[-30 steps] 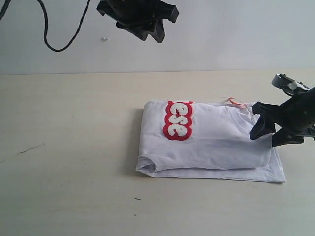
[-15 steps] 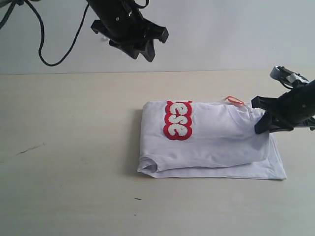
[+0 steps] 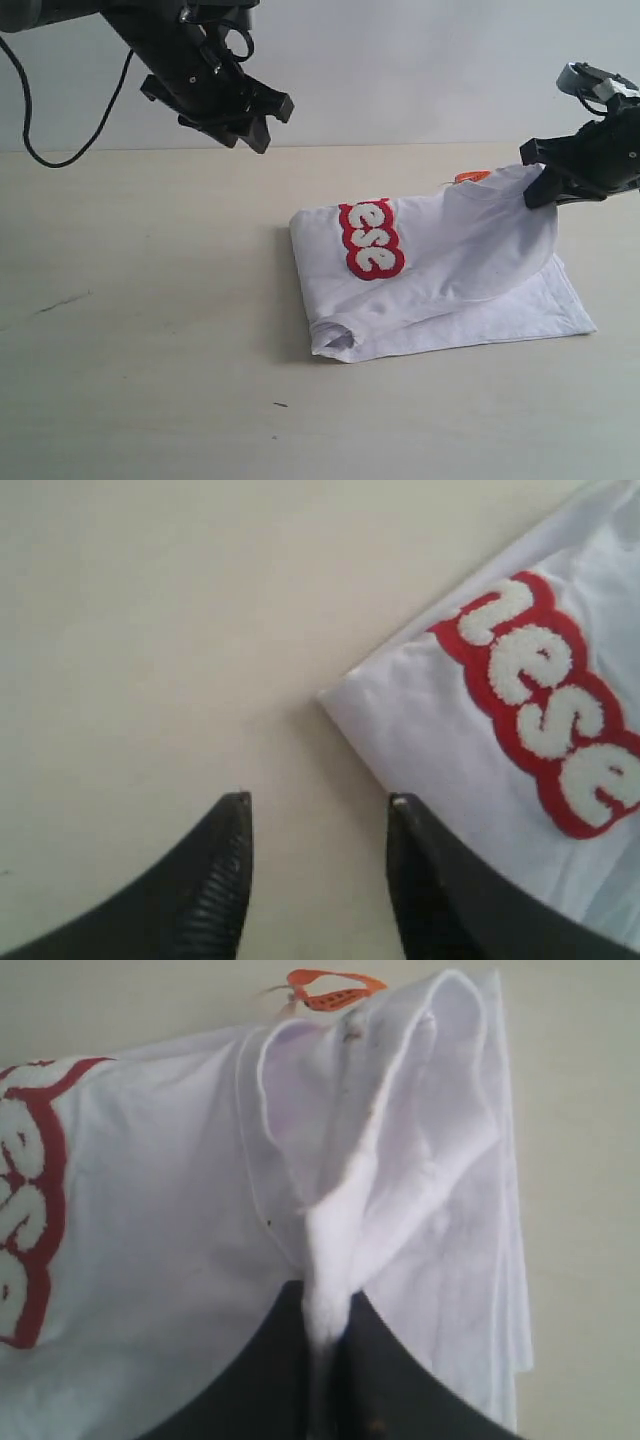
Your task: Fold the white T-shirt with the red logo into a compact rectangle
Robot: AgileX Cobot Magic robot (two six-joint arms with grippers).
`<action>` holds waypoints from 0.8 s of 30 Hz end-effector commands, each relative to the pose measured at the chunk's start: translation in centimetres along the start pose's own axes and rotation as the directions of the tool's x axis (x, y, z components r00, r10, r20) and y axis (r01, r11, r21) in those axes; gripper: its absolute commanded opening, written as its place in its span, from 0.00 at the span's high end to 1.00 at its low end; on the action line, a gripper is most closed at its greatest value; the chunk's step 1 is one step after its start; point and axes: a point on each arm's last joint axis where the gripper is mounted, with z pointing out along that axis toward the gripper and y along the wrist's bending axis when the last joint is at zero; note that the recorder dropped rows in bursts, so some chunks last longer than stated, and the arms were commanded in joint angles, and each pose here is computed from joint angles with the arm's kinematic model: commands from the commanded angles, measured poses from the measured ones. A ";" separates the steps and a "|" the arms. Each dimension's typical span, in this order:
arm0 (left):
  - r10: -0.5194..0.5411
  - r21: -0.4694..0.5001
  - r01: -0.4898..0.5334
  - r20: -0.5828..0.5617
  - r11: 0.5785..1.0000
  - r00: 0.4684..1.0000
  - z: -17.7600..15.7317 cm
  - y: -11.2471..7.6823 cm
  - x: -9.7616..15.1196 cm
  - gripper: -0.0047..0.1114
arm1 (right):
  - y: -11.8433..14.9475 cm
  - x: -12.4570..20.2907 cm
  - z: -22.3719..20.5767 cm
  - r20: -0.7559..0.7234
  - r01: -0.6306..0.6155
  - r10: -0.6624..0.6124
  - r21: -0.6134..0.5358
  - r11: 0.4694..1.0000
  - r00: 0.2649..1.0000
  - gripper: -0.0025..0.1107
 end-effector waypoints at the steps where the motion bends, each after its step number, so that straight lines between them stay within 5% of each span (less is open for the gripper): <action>1: 0.002 -0.021 -0.001 0.016 1.000 1.000 -0.4 1.1 1.0 0.59 | -0.8 -1.0 -0.5 0.081 0.062 -0.072 0.117 0.991 0.994 0.78; 7: 0.019 -0.041 -0.017 0.040 0.999 0.999 0.7 1.7 2.3 0.59 | -1.4 -1.3 -0.6 0.117 0.023 -0.045 0.181 0.983 0.992 0.72; 9: 0.015 -0.042 -0.013 0.040 0.999 0.999 1.2 1.8 2.7 0.59 | -1.0 -0.9 0.0 0.069 0.018 -0.028 0.151 0.988 0.997 0.77; 12: 0.010 -0.042 -0.009 0.029 0.999 1.000 1.6 1.8 3.3 0.59 | 0.1 0.5 2.7 -0.085 0.132 -0.121 0.138 0.982 0.989 0.98; 24: -0.015 -0.078 0.024 0.114 0.997 0.993 -1.6 3.6 3.8 0.59 | 2.4 5.2 12.3 -0.351 0.232 -0.202 0.047 0.971 0.914 0.98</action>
